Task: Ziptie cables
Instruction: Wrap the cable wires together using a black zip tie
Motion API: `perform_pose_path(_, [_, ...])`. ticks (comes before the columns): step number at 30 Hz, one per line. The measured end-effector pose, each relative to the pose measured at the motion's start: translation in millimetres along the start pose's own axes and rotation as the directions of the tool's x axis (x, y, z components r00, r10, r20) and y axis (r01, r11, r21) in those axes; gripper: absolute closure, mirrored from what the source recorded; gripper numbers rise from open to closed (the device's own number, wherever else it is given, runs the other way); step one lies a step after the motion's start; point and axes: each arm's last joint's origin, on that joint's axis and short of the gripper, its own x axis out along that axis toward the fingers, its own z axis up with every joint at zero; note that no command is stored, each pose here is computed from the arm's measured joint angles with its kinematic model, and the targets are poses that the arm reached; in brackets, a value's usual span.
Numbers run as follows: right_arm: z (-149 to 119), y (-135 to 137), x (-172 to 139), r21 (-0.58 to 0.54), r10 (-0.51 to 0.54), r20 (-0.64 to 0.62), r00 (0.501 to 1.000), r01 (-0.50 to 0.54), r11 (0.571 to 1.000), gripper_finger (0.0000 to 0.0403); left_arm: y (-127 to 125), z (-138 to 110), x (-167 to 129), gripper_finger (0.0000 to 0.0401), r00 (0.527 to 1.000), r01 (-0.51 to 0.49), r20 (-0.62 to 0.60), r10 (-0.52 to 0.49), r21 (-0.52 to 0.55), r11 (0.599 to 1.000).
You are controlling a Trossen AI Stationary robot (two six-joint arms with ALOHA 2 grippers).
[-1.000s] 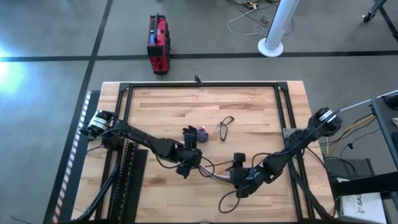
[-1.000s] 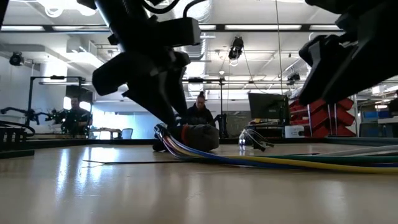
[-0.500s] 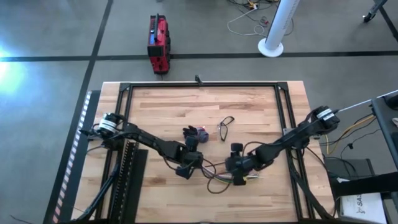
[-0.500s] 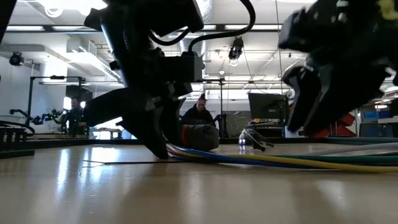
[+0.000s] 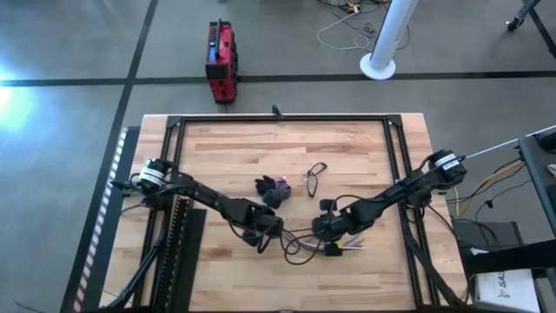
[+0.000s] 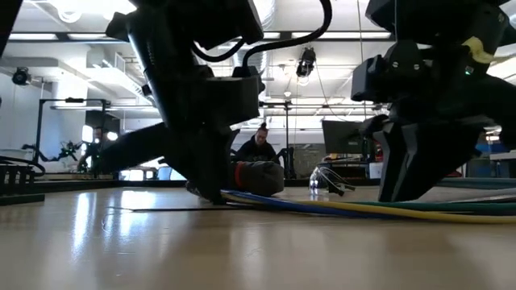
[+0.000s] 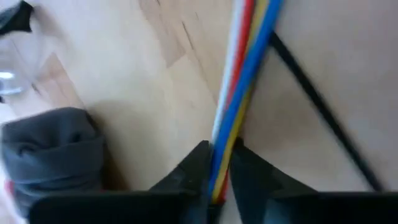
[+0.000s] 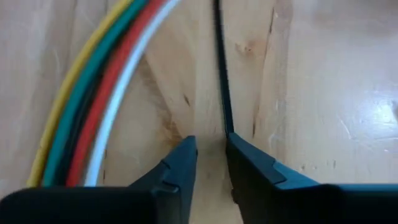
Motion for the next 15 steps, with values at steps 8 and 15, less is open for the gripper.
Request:
perform_pose_path(8, [3, 0, -4, 0.001, 0.005, 0.006, 1.000, -0.005, 1.000, 0.0390, 7, 5, -4, 0.0382, 0.998, -0.060, 0.006, 0.060, 0.079, 0.995])
perform_pose_path(15, [12, 2, -33, -0.023, 0.025, 0.081, 0.996, -0.023, 0.999, 0.0385, 11, 11, -9, 0.0388, 0.997, -0.074, 0.030, 0.073, 0.069, 0.995])
